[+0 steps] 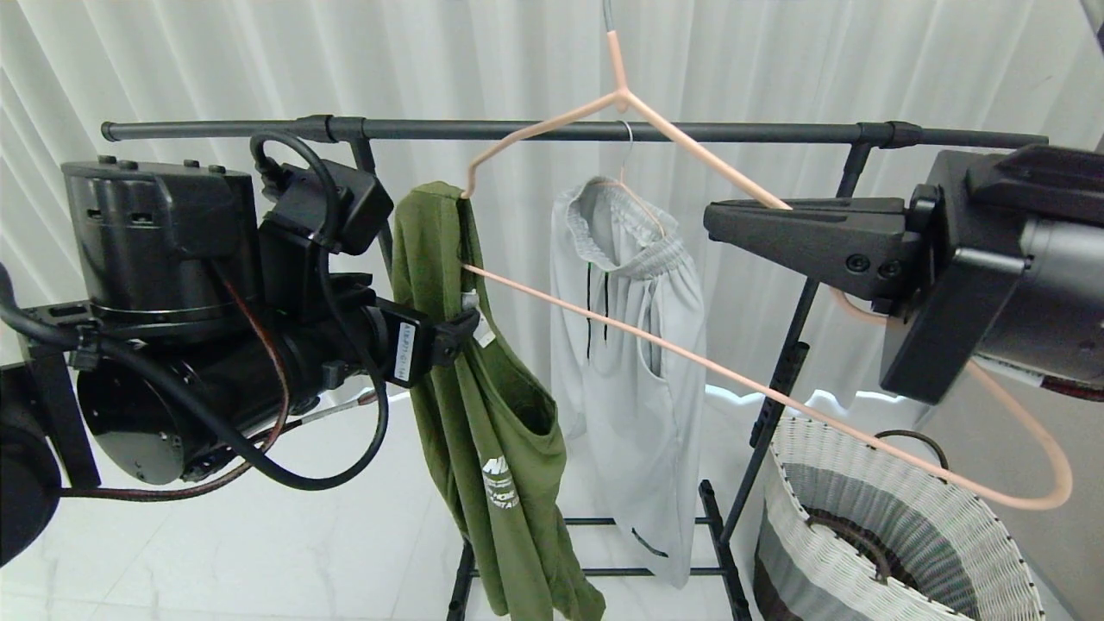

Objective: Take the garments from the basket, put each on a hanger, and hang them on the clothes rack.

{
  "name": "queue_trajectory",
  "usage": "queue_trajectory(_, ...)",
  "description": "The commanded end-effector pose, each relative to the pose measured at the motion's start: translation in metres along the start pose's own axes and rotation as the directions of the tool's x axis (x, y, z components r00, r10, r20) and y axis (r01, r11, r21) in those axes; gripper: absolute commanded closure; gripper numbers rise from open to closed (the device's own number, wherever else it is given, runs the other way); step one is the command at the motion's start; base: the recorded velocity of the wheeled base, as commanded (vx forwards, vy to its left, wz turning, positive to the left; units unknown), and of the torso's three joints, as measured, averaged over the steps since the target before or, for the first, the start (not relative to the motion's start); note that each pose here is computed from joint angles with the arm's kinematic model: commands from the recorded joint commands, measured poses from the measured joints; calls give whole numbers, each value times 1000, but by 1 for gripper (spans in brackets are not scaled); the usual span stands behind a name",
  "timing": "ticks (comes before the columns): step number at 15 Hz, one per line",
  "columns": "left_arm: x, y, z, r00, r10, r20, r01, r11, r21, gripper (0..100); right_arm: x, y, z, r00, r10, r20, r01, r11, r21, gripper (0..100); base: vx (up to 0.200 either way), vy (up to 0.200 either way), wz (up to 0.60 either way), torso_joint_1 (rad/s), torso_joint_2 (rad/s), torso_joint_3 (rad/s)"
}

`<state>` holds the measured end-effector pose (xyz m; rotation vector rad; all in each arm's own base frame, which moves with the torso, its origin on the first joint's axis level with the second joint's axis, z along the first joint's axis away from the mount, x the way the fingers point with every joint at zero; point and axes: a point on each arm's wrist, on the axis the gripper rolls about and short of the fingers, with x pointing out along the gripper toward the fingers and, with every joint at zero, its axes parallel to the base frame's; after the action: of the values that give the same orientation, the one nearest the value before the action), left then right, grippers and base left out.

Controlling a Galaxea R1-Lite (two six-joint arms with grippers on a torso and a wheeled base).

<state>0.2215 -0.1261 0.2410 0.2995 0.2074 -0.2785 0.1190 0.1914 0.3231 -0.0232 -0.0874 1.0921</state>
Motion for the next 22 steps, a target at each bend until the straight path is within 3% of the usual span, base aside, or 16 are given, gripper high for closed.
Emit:
queue_trajectory(1, -7, 1, -1, 1000, -4, 8, 4, 1000, -1, 0, 1, -1, -1, 1000, -7, -3, 7, 1000, 0, 100, 0, 0, 0, 0, 0, 0)
queue_trajectory(14, -13, 2, 2, 999, 0, 54, 1, 1000, -13, 0, 5, 6, 4, 1000, -3, 11, 3, 1000, 0, 100, 0, 0, 0, 0, 0, 0)
queue_trajectory(15, -14, 3, 1, 998, 2, 55, -1, 1000, -14, 100, 5, 6, 4, 1000, -4, 9, 4, 1000, 0, 100, 0, 0, 0, 0, 0, 0)
queue_trajectory(22, -30, -15, 5, 989, -81, 124, 81, 997, 0, 100, 9, 3, -1, 1000, -22, -9, 22, 1000, 5, 100, 0, 0, 0, 0, 0, 0)
